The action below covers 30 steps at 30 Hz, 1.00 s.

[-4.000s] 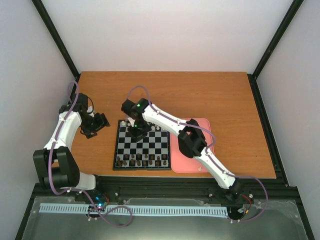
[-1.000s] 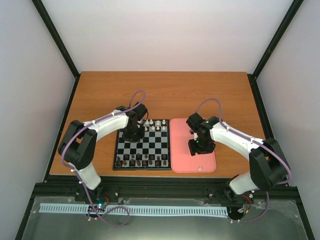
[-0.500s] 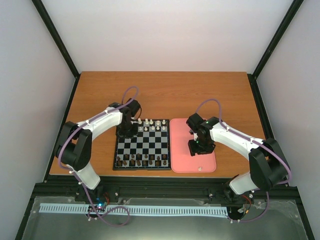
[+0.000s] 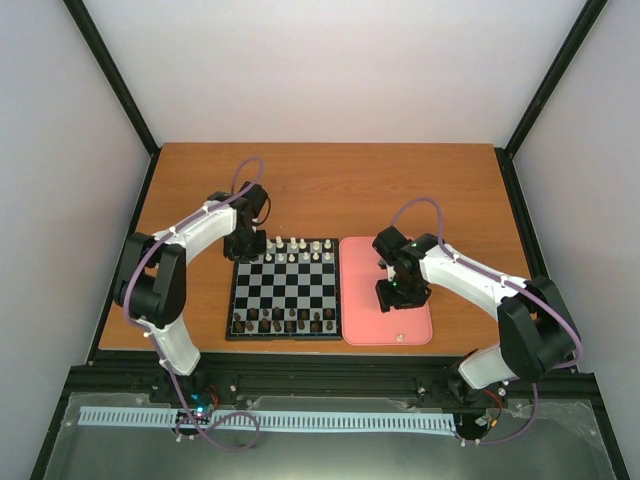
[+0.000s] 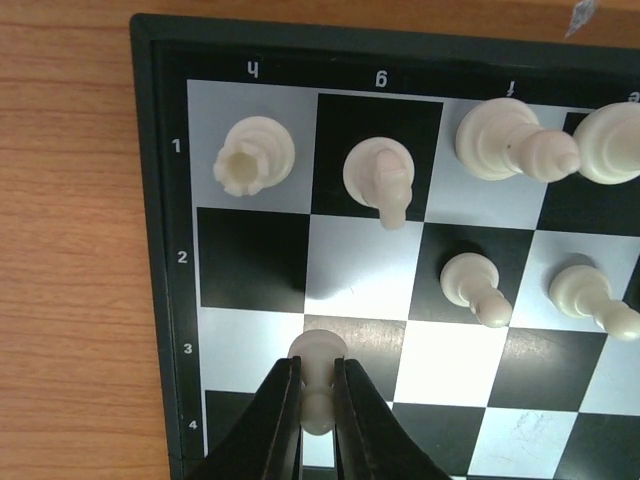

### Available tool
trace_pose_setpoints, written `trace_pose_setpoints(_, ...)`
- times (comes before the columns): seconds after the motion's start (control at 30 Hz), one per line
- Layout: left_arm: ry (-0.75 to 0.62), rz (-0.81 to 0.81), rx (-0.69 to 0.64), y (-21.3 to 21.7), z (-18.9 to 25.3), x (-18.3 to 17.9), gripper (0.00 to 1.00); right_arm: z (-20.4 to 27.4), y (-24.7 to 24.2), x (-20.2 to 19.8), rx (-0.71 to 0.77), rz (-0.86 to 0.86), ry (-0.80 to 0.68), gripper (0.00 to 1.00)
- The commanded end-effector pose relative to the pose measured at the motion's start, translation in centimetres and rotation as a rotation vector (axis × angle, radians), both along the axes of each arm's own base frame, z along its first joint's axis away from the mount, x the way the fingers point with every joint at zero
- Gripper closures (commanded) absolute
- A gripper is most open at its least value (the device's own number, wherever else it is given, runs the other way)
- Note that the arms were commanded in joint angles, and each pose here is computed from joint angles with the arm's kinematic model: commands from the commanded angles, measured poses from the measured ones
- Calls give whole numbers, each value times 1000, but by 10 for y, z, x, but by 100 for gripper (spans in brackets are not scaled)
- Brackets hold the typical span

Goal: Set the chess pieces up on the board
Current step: Place the chess piece on the chessboard.

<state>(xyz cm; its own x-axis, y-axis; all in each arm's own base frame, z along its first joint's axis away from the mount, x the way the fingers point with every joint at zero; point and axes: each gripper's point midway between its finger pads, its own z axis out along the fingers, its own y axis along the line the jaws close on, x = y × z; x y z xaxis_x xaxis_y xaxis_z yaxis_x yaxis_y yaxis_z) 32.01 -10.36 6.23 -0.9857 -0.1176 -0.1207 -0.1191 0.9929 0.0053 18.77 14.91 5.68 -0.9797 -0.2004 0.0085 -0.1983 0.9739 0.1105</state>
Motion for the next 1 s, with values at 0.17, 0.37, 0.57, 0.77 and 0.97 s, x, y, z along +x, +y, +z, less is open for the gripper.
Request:
trace_pose_setpoints(0.17, -33, -20, -28, -10, 0, 23, 90, -3, -4, 0, -12, -4, 4, 44)
trace_pose_setpoints(0.37, -23, -26, -40, -15, -3, 26, 90, -4, -4, 0, -13, -6, 7, 44)
trace_pose_setpoints(0.57, -16, -26, -44, -16, -7, 27, 90, -5, -5, 0, -11, -10, 11, 44)
trace_pose_setpoints(0.77, -17, -21, -42, -16, -10, 29, 87, -6, -5, -1, -10, -11, 12, 44)
trace_pose_setpoints(0.97, -19, -21, -44, -17, -11, 32, 87, -6, -5, -2, -9, -8, 16, 44)
